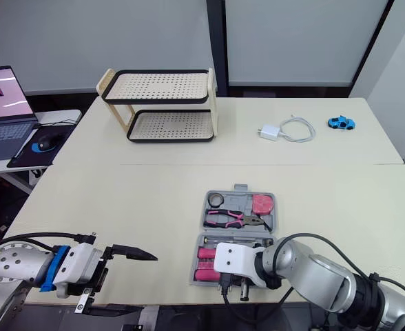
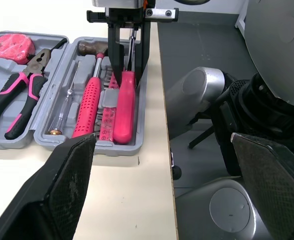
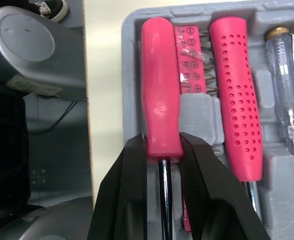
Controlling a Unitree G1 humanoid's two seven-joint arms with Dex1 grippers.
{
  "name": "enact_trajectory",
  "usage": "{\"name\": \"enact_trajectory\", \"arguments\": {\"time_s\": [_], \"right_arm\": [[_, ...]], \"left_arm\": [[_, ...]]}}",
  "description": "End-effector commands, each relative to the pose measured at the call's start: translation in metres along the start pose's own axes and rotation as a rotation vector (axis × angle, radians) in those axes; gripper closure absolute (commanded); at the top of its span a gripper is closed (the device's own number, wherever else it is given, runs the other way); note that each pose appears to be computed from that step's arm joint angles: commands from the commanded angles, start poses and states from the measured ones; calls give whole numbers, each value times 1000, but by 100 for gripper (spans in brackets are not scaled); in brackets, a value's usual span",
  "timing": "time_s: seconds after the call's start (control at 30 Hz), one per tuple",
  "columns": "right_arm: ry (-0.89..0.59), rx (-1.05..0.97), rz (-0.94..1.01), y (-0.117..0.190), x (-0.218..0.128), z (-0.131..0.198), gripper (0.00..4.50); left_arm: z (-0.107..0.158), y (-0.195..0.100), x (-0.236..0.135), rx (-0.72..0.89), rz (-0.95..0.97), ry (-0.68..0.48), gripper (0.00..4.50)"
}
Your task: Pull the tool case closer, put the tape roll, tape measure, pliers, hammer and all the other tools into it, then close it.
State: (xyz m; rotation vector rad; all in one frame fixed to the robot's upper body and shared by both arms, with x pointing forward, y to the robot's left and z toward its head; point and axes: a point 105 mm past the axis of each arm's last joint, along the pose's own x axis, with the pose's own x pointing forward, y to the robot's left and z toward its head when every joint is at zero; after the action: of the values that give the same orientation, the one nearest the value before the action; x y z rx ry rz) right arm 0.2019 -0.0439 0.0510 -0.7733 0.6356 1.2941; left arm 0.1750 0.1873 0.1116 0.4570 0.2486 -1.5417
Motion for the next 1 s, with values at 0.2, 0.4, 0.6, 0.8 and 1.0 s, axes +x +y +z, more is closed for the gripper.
{"name": "enact_trajectory", "arguments": {"time_s": [0.2,0.4,0.6,0.8,1.0], "right_arm": [[-33,-16,8,5,5,4,391],[-46,-18,-3,2,2,3,285],[-107,-23,68,4,-18,17,148],[-176,-42,53,1,-29,24,164],[-163,-20,39,-1,-19,12,355]], "left_arm": [[8,1,2,31,-10,2,0],[8,2,4,33,-8,-1,0],[9,1,6,35,-8,-8,0],[10,2,6,30,-1,-14,0],[10,2,6,23,3,-15,0]]}}
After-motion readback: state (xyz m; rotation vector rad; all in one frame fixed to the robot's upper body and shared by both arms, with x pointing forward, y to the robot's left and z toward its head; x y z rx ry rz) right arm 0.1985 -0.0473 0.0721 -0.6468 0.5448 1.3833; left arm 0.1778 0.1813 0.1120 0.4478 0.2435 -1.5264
